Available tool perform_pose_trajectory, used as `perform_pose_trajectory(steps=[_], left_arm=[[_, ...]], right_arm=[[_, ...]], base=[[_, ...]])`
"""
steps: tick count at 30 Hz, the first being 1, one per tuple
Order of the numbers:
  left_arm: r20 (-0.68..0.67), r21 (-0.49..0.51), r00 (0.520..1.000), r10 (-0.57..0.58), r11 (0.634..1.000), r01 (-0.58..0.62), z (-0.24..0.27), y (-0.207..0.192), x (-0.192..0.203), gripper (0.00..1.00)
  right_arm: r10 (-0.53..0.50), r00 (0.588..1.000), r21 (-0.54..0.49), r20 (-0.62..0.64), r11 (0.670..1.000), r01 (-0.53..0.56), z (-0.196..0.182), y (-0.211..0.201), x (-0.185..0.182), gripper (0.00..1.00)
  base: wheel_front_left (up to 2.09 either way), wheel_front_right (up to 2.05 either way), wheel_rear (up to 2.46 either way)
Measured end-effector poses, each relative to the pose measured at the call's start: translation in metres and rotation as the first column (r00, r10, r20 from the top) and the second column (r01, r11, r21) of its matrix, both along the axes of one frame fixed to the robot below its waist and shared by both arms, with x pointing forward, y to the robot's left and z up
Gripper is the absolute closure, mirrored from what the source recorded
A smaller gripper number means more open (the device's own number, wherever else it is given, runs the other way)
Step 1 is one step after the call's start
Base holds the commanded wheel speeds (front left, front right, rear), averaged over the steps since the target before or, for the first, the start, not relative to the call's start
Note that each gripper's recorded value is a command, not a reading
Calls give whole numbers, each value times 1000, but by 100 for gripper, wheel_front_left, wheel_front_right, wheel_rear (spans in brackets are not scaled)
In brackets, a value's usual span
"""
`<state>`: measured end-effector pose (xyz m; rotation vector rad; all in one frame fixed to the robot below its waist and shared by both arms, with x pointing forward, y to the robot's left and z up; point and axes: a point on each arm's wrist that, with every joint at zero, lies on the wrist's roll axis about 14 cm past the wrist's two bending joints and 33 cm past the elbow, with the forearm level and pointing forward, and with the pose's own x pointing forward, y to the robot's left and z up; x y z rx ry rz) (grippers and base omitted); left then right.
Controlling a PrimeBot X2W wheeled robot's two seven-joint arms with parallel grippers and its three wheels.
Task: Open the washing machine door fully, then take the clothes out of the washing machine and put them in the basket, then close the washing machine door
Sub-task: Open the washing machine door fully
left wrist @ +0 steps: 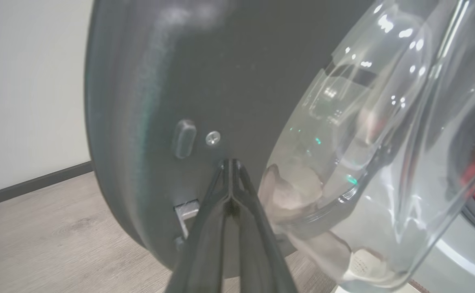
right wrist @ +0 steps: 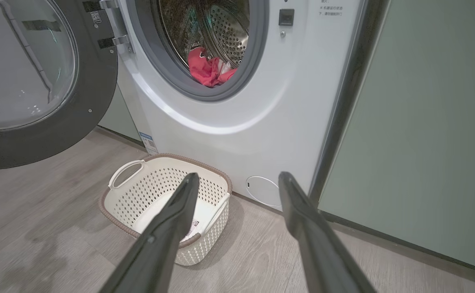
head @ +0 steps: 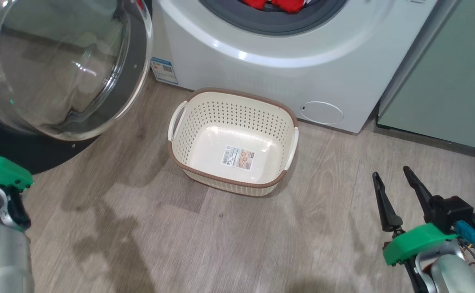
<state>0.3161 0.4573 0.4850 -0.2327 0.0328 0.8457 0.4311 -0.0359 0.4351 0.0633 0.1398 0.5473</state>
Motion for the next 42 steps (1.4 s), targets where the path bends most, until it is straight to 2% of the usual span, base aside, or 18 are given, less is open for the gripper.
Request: perform_pose_trajectory(steps=[7, 12, 17, 18, 19, 21, 22, 23, 30, 33, 38, 42], left_arm=[[36, 34, 997, -64, 997, 63, 14, -13, 7, 100], [49, 51, 991, -126, 991, 123, 12, -31, -4, 100], [30, 60, 963, -267, 962, 265, -4, -76, -1, 100], [30, 59, 952, -304, 952, 302, -6, -88, 3, 96], [35, 60, 940, -338, 940, 336, -6, -100, 7, 82], [51, 72, 913, -404, 914, 400, -3, -122, 16, 39], [50, 86, 895, -443, 895, 438, -1, -133, 21, 4], [46, 98, 875, -482, 874, 476, 0, -145, 25, 0], [79, 102, 771, -631, 775, 624, 6, -205, 48, 0], [74, 116, 742, -666, 745, 657, 8, -216, 55, 0], [87, 107, 713, -696, 718, 687, 10, -230, 64, 0], [77, 128, 670, -738, 674, 727, 13, -245, 69, 0]], right_arm=[[-27, 999, 14, 23, 1000, 27, 14, -5, -6, 0], [-50, 998, 39, 34, 998, 49, 25, -6, -22, 0], [-102, 994, 58, 47, 993, 99, 34, -21, -32, 0], [-114, 992, 61, 53, 992, 111, 36, -24, -33, 0], [-126, 990, 65, 59, 990, 122, 39, -28, -34, 0], [-149, 986, 75, 70, 987, 144, 44, -34, -35, 0], [-161, 984, 80, 76, 985, 155, 46, -37, -36, 0], [-174, 981, 84, 80, 982, 167, 48, -41, -37, 0], [-272, 957, 93, 101, 960, 263, 56, -76, -46, 0], [-300, 949, 83, 95, 952, 293, 52, -87, -53, 0], [-339, 935, 87, 100, 940, 331, 53, -101, -61, 0], [-362, 926, 90, 105, 931, 353, 55, -110, -64, 0]], base=[[0, 0, 0], [0, 0, 0], [0, 0, 0], [0, 0, 0], [0, 0, 0], [0, 0, 0], [0, 0, 0], [0, 0, 0], [0, 0, 0], [0, 0, 0], [0, 0, 0], [0, 0, 0]])
